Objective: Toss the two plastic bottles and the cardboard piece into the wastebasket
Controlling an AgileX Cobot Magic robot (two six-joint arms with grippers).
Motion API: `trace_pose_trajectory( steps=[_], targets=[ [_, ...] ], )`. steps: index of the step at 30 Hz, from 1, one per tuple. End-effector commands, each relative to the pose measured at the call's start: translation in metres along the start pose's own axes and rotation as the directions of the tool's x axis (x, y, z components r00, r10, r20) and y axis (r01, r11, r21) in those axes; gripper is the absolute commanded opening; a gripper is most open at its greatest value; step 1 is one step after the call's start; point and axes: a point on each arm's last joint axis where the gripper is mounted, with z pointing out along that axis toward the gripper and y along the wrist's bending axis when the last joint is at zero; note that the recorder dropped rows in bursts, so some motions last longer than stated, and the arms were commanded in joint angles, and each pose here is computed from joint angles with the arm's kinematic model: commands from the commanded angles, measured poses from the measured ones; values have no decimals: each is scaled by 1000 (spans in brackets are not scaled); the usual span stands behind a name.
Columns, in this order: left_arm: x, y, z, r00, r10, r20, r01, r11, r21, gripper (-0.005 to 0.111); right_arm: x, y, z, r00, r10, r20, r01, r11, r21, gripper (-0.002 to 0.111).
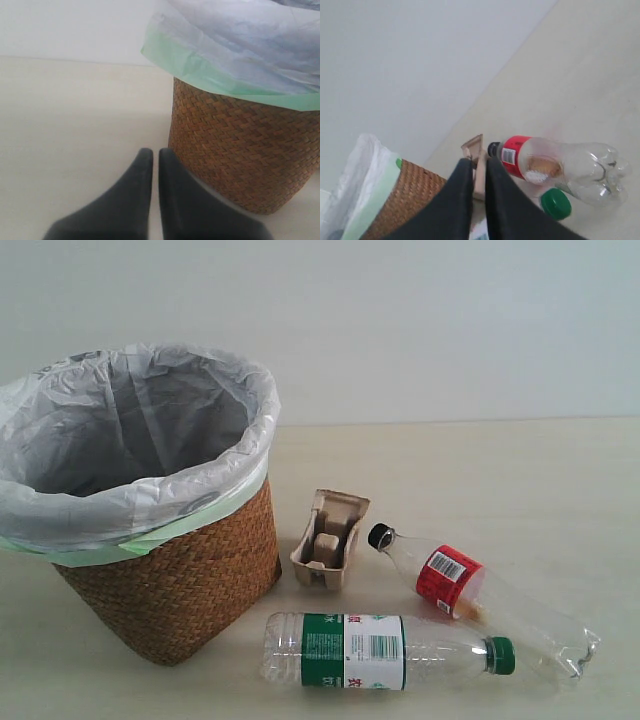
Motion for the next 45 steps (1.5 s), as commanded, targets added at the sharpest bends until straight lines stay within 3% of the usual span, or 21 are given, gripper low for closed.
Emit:
trace_pose_trajectory(
  steps=[1,6,9,13,16,20,26,30,36,37,43,45],
  targets=[
    [1,0,0,1000,-4,0,4,1000,-2,4,-10,6,-1,991,72,112,-65,995,-70,7],
    [1,0,0,1000,-4,0,4,1000,-2,4,-15,15,-4,992,51,117,-40,995,-90,7],
    [1,0,0,1000,-4,0,4,1000,-2,4,-27,37,-11,989,-66,131,82,989,-120,7],
    [1,0,0,1000,-4,0,4,1000,-2,4,-37,66,-5,976,-216,-26,214,974,-71,7],
    [1,0,0,1000,-4,0,4,1000,-2,4,-47,88,9,932,-322,-168,318,947,-48,7],
    [1,0,0,1000,-4,0,4,1000,-2,4,-63,115,36,813,-491,-312,492,867,-81,7],
    [1,0,0,1000,-4,0,4,1000,-2,4,-83,137,83,633,-581,-512,613,780,-128,7],
    [1,0,0,1000,-4,0,4,1000,-2,4,-95,136,115,480,-597,-642,706,698,-121,13],
    [1,0,0,1000,-4,0,4,1000,-2,4,-96,119,155,282,-522,-805,751,643,-154,61],
    [1,0,0,1000,-4,0,4,1000,-2,4,-93,109,169,223,-505,-834,763,623,-173,63],
    [1,0,0,1000,-4,0,4,1000,-2,4,-78,80,201,124,-466,-876,750,622,-225,63],
    [1,0,0,1000,-4,0,4,1000,-2,4,-68,73,212,67,-492,-868,749,599,-282,63]
  ],
)
